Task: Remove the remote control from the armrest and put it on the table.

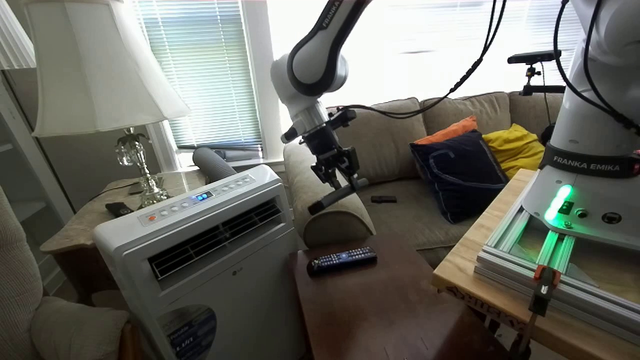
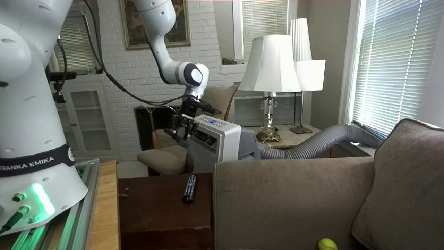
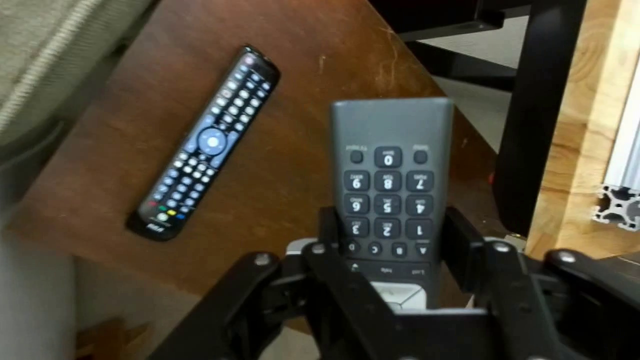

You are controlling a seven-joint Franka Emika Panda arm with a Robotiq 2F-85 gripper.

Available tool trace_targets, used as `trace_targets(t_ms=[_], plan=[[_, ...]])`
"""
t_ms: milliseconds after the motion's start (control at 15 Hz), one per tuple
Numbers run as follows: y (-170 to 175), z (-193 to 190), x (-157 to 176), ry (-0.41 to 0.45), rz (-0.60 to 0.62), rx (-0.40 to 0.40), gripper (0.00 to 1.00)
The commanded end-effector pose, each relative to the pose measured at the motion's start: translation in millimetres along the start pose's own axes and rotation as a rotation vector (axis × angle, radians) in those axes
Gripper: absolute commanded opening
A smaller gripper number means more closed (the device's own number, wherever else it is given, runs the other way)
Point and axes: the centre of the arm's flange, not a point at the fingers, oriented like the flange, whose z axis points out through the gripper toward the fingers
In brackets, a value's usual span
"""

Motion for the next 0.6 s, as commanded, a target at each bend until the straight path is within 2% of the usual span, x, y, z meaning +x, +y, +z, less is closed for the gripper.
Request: trace_targets(t_ms=[0, 133, 200, 333, 533], plan=[[-24, 51, 4, 0.040, 0.071, -0.012, 0.28], [-13, 73, 13, 0.072, 0.121, -0.036, 0.28], [-4, 81, 17, 0.073, 0.158, -0.084, 0.28], [22, 100, 26, 0.068, 0.209, -0.131, 0.28], [62, 116, 30, 0.037, 0.241, -0.160, 0.28]])
